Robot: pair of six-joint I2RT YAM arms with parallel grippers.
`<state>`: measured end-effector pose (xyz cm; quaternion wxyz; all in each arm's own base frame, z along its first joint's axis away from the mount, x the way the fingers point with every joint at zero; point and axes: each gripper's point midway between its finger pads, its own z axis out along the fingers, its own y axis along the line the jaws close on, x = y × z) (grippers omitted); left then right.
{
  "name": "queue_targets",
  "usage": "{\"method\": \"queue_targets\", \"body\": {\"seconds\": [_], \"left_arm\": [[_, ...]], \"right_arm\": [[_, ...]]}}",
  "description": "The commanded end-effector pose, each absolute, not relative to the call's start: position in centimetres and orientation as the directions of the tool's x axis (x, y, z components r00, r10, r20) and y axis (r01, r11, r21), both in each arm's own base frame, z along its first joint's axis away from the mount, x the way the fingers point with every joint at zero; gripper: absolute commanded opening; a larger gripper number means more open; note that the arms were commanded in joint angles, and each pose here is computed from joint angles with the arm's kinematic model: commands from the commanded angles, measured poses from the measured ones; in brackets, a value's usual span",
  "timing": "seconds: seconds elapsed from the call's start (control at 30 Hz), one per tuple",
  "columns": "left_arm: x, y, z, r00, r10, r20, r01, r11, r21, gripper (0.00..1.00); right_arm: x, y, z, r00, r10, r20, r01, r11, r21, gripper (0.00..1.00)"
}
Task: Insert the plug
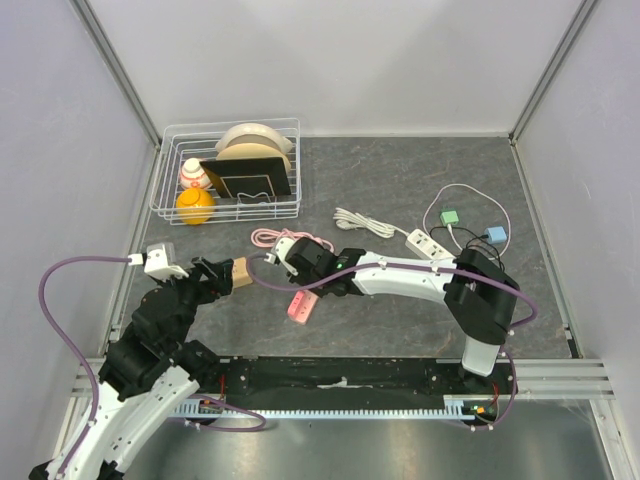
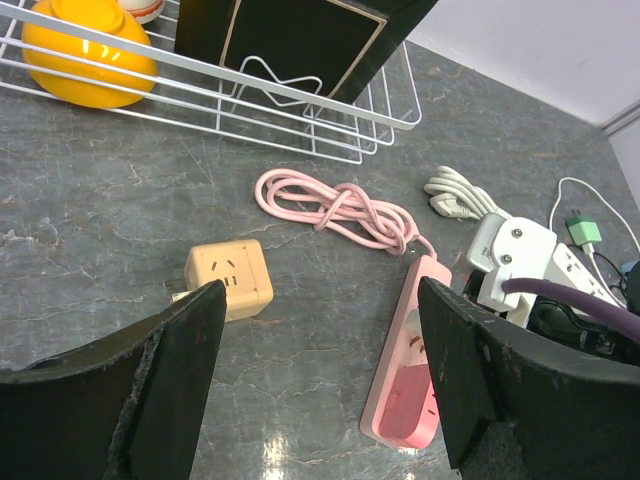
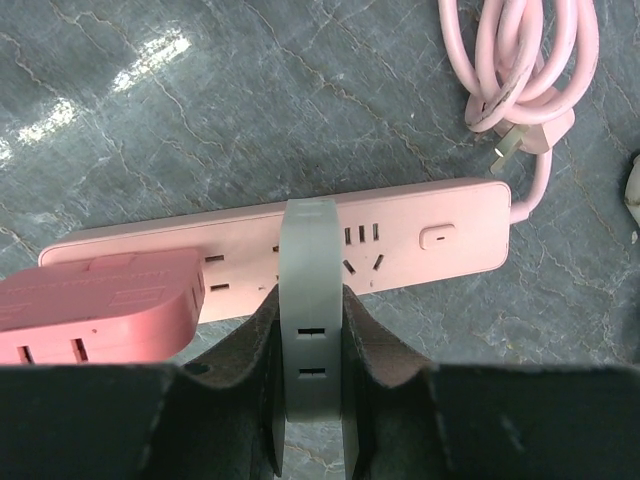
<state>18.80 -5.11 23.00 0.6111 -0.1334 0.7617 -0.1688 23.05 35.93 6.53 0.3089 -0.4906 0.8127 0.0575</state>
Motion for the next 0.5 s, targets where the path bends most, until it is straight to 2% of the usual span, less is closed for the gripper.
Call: {"method": "queue_targets", "body": {"seconds": [0.0,0.47], "left_arm": [[19.1,-5.3,24.3,-0.185,-0.446,-0.876,0.011,0.890,-0.456,0.84],[19.2,-5.4,24.2,-0.187,-0.444,-0.876,0.012,0.891,-0.454,0.84]], "right_arm": [[21.2,36.1,5.7,-0.311,-0.794,-0.523,-0.867,0.463,-0.186,0.00],[20.5,35.8,4.3,-0.311,-0.820,-0.480,-0.874,0.445,-0.196,0.00]]}}
